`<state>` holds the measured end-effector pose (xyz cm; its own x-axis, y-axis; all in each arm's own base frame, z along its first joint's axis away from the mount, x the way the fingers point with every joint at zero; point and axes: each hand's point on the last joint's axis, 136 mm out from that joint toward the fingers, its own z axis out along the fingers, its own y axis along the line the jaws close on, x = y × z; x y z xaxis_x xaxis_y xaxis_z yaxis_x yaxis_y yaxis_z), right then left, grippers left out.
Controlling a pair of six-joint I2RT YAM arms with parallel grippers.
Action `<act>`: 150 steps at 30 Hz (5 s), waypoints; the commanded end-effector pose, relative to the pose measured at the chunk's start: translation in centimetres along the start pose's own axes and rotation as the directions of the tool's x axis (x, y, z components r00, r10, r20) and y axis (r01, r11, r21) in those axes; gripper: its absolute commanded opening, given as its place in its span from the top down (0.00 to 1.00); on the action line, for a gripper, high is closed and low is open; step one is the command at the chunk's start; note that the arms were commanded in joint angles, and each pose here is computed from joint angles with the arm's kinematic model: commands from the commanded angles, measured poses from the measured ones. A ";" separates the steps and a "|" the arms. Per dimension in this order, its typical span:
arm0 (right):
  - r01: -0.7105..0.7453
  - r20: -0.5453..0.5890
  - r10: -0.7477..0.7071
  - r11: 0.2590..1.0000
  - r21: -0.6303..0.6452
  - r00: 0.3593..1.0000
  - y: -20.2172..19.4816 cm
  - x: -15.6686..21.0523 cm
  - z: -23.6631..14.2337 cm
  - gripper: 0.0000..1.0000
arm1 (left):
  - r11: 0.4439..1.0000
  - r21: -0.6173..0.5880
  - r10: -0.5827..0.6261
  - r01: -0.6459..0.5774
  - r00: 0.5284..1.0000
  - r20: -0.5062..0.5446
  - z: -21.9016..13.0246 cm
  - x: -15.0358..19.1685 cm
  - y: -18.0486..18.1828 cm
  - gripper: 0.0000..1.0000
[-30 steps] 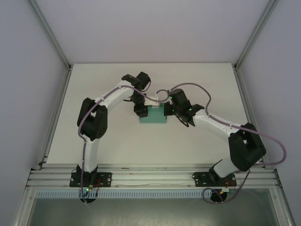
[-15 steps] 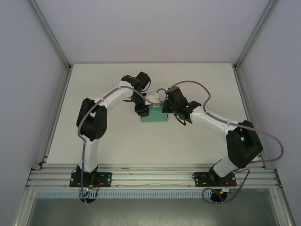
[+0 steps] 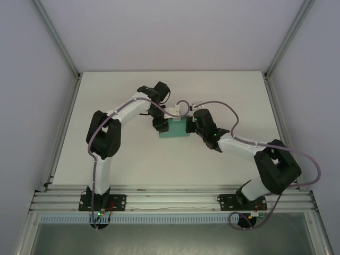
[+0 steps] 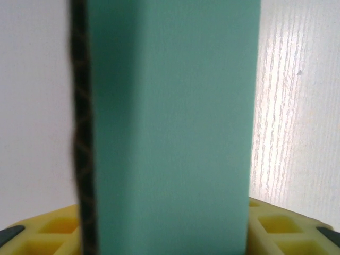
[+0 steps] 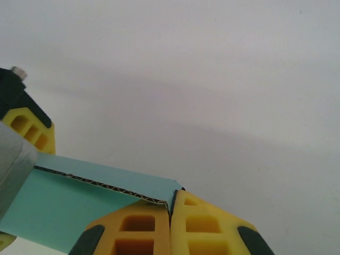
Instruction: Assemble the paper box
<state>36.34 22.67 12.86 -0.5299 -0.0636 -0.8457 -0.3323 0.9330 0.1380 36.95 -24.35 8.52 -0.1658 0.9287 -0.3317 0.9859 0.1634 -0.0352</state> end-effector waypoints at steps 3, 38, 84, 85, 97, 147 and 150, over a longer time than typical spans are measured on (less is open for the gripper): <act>0.040 -0.104 -0.043 0.999 -0.038 0.994 0.5 4.7 0.4 1.00 | 0.999 0.014 -0.037 0.036 0.998 0.049 0.0 -1.0 -0.7 0.31; 0.143 -0.181 -0.119 0.982 0.123 0.976 1.6 5.4 0.4 1.00 | 0.608 -0.320 -0.651 0.726 0.687 0.322 -7.4 4.7 1.0 0.64; 0.344 -0.178 -0.311 0.918 0.198 0.934 2.5 8.3 -1.9 1.00 | 0.072 0.198 -0.995 0.978 0.058 0.077 -5.1 3.6 -4.9 1.00; 0.345 -0.182 -0.311 0.918 0.197 0.933 2.5 8.4 -1.8 1.00 | 0.067 0.229 -0.997 0.971 0.055 0.059 -5.0 3.1 -5.0 1.00; 0.346 -0.156 -0.316 0.909 0.233 0.936 2.1 8.2 -2.0 1.00 | 0.136 0.028 -0.990 0.990 0.134 0.049 -3.2 5.9 -5.8 1.00; -0.141 0.028 0.139 0.983 0.117 0.990 1.2 0.3 -6.3 0.29 | 0.341 -0.044 -0.804 0.939 0.316 0.503 -1.5 3.9 -7.7 1.00; -0.161 0.049 0.156 0.980 0.118 0.987 0.6 -0.9 -6.6 0.28 | 0.384 -0.018 -0.727 0.923 0.314 0.610 -3.3 2.1 -6.2 1.00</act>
<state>31.37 21.58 16.19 -0.5404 0.0562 -0.8395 -0.1661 0.9710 0.1719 28.31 -21.26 8.04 -0.8560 -0.0023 -0.5169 0.1655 0.9461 -0.2783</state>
